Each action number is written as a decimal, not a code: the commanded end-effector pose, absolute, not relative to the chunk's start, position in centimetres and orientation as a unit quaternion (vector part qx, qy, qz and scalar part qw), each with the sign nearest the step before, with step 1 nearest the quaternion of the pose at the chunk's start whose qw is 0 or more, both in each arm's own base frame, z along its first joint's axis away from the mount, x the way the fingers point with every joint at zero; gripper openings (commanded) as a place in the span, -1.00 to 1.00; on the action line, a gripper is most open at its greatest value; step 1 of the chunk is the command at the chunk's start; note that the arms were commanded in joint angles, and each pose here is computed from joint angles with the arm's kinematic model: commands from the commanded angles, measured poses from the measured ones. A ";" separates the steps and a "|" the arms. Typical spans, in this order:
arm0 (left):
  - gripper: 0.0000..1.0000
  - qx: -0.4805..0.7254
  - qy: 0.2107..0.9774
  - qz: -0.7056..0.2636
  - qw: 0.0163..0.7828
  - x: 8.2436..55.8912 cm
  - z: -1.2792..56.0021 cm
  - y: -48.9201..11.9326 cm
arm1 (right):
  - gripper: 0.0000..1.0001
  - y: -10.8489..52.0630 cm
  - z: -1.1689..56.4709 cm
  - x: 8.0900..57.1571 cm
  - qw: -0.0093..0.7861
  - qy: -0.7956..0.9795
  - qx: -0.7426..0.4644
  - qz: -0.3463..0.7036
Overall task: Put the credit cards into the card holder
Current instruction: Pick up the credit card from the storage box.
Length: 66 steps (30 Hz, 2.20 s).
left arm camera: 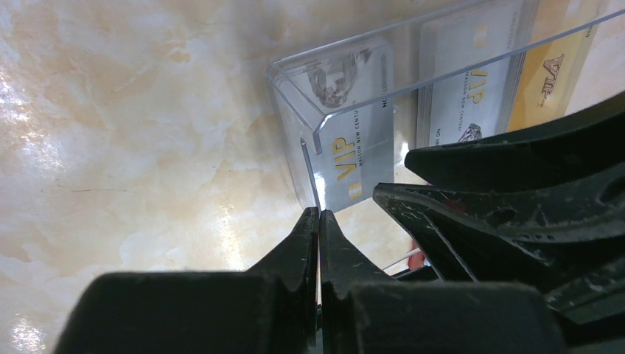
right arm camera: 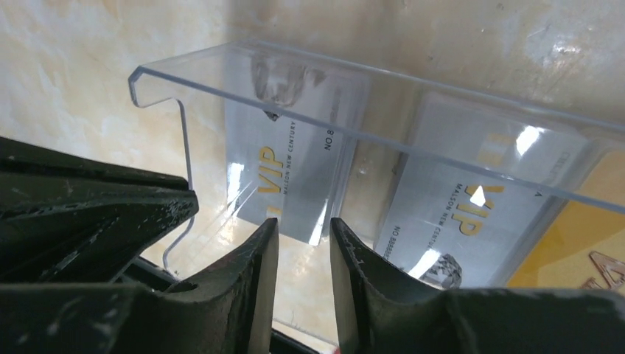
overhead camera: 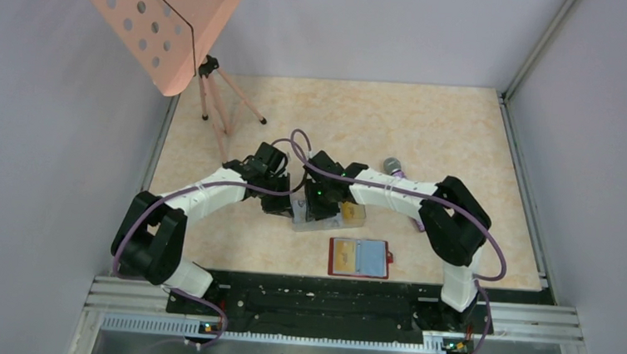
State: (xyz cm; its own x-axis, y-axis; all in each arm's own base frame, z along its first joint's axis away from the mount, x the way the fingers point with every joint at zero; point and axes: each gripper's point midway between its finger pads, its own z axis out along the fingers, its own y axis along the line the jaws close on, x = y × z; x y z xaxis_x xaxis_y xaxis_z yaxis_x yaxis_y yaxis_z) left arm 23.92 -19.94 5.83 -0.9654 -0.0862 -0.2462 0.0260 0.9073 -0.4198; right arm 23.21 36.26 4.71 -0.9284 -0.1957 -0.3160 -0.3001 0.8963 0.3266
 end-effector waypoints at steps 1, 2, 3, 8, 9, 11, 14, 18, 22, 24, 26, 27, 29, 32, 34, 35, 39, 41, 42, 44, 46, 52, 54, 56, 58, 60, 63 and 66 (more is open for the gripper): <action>-0.98 -0.003 0.973 -0.195 0.125 23.7 4.9 -19.6 | -0.35 36.4 5.2 23.8 0.149 0.959 -0.100 0.221; -0.98 -0.001 0.973 -0.194 0.126 23.6 4.9 -19.6 | -0.34 36.4 4.9 23.8 0.145 0.958 -0.098 0.226; -0.98 -0.001 0.973 -0.194 0.125 23.6 4.9 -19.6 | -0.35 36.5 4.7 23.8 0.143 0.957 -0.096 0.232; -0.98 -0.001 0.973 -0.194 0.126 23.6 4.9 -19.6 | -0.67 36.8 3.8 23.3 0.125 0.957 -0.097 0.245; -0.98 -0.001 0.973 -0.194 0.125 23.6 4.9 -19.6 | -0.82 36.9 3.9 23.2 0.125 0.956 -0.096 0.247; -0.98 -0.001 0.973 -0.194 0.126 23.6 5.0 -19.6 | -1.00 36.9 4.2 23.3 0.129 0.955 -0.095 0.249; -0.98 0.000 0.973 -0.193 0.126 23.6 5.0 -19.6 | -1.00 36.8 5.3 23.7 0.141 0.954 -0.098 0.246; -0.98 0.000 0.974 -0.191 0.125 23.5 4.9 -19.5 | -1.00 36.3 6.2 24.1 0.152 0.957 -0.101 0.226; -0.99 0.000 0.974 -0.192 0.124 23.5 4.9 -19.5 | -1.00 35.8 6.9 24.2 0.161 0.959 -0.104 0.208; -0.99 0.000 0.974 -0.191 0.125 23.5 4.9 -19.5 | -1.00 35.8 7.2 24.2 0.164 0.959 -0.107 0.203; -0.99 0.001 0.974 -0.191 0.124 23.5 4.9 -19.5 | -1.00 35.8 7.2 24.1 0.165 0.960 -0.112 0.196; -0.99 0.001 0.974 -0.190 0.124 23.5 4.8 -19.5 | -1.00 35.8 7.2 24.1 0.164 0.960 -0.113 0.194; -0.99 0.001 0.974 -0.191 0.124 23.5 4.9 -19.5 | -1.00 36.1 7.3 24.0 0.163 0.959 -0.119 0.198; -0.99 0.001 0.974 -0.190 0.124 23.5 4.8 -19.5 | -1.00 36.8 7.9 23.9 0.165 0.955 -0.129 0.209; -0.99 0.001 0.974 -0.190 0.124 23.4 4.9 -19.5 | -1.00 37.5 8.5 23.6 0.165 0.949 -0.135 0.232; -0.99 0.002 0.974 -0.191 0.125 23.5 4.9 -19.5 | -1.00 38.0 8.8 23.5 0.166 0.945 -0.138 0.246; -0.99 0.003 0.974 -0.191 0.125 23.5 4.9 -19.5 | -1.00 39.9 10.4 23.2 0.172 0.925 -0.138 0.309; -0.99 0.003 0.974 -0.191 0.124 23.4 4.9 -19.5 | -1.00 40.3 10.6 23.1 0.169 0.922 -0.139 0.320; -0.99 0.003 0.974 -0.190 0.123 23.4 4.9 -19.5 | -1.00 40.5 10.5 23.1 0.166 0.921 -0.140 0.324; -0.99 0.004 0.974 -0.190 0.125 23.4 5.0 -19.5 | -0.99 40.8 10.3 23.0 0.161 0.920 -0.139 0.330; -0.99 0.004 0.974 -0.190 0.123 23.4 4.9 -19.5 | -0.86 40.9 9.9 23.0 0.156 0.921 -0.140 0.330; -0.99 0.006 0.974 -0.188 0.126 23.4 5.1 -19.4 | -0.64 39.8 7.4 23.2 0.145 0.940 -0.124 0.283; -0.99 0.006 0.974 -0.187 0.127 23.5 5.3 -19.4 | -0.53 39.4 6.8 23.2 0.141 0.944 -0.123 0.272; -0.99 0.006 0.973 -0.189 0.132 23.7 5.6 -19.4 | -0.51 39.4 6.4 23.1 0.137 0.945 -0.125 0.270; -0.99 0.008 0.972 -0.192 0.138 23.9 6.2 -19.5 | -0.51 39.6 6.2 23.0 0.133 0.944 -0.128 0.274; -0.99 0.010 0.970 -0.195 0.145 24.0 6.9 -19.7 | -0.62 40.3 6.3 22.9 0.132 0.938 -0.134 0.290; -0.97 0.015 0.967 -0.199 0.161 24.5 8.5 -19.7 | -1.00 40.7 6.7 23.0 0.133 0.935 -0.134 0.299; -0.93 0.018 0.962 -0.203 0.182 24.9 10.4 -19.7 | -1.00 40.8 7.6 23.2 0.142 0.932 -0.134 0.304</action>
State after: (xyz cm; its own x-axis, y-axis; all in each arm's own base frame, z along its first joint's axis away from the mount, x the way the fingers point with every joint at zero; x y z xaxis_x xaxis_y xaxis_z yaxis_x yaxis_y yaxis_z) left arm 23.72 -19.54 6.51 -0.9657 -0.0505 -0.2548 0.0511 0.9248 -0.3770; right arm 22.79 39.34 5.81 -0.9414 -0.1656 -0.2940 -0.2987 0.8143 0.4977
